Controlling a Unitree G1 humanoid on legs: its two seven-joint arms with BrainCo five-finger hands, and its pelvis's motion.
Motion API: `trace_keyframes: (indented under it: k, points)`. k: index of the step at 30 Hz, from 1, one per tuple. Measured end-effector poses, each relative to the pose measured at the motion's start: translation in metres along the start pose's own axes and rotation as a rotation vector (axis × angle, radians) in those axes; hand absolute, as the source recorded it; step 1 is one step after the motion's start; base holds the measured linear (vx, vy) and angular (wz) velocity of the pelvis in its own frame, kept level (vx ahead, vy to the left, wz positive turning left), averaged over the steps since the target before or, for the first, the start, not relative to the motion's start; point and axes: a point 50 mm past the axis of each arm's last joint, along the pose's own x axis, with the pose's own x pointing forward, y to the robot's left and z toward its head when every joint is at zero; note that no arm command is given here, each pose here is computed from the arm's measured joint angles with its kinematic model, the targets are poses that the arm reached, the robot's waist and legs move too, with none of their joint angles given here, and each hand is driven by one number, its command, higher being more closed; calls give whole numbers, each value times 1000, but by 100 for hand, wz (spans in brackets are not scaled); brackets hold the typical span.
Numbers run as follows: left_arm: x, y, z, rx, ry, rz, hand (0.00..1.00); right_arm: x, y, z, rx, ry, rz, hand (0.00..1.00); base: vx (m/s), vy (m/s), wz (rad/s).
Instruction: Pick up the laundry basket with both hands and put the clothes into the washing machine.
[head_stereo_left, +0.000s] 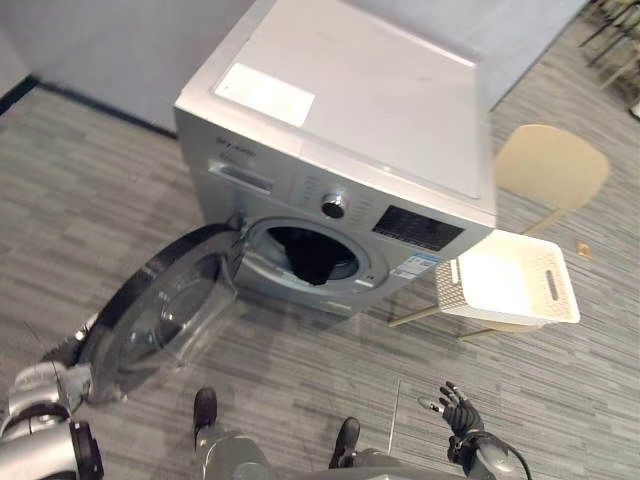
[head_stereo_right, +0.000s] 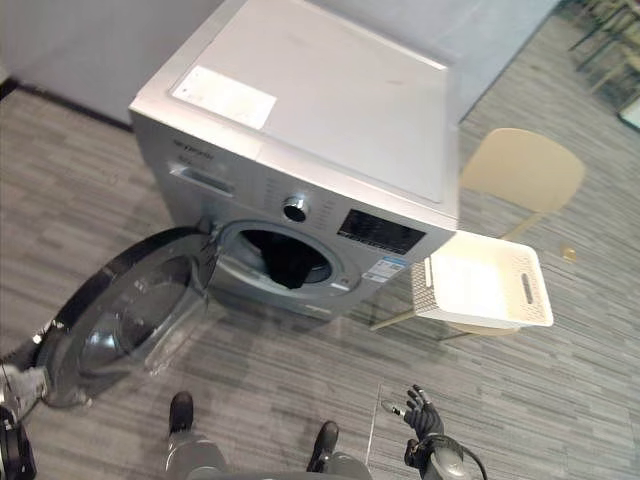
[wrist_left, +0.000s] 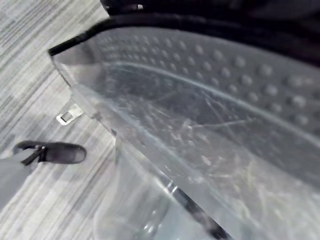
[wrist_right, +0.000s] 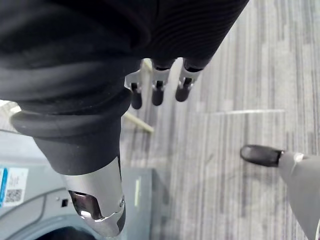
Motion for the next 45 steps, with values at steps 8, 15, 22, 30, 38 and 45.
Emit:
trace_keyframes:
  k: [8,15,22,30,38,45]
  points:
    - [-15,-96,-126,81,300,-228,0,-3,16,-18,-116,82,94,0,-39,15,-75]
    - [-21,-137,-132,346,305,-367,0,4,36,6,-126,-24,120,0,-112,1,-62]
    - [-82,-338,6,416,-296,-891,0,4,45,5,-113,-28,126,0,23,-31,-36]
    - [-176,-425,49,459,-551,-1155,0,10,43,51,-128,-190,115,0,89,-36,26]
    - [-158,-376,29,317,-608,-1145,0,20,51,76,-122,-281,110,0,42,23,48]
    - [-106,-277,-20,122,-501,-901,0,13,19,21,-96,-90,2,0,18,75,49]
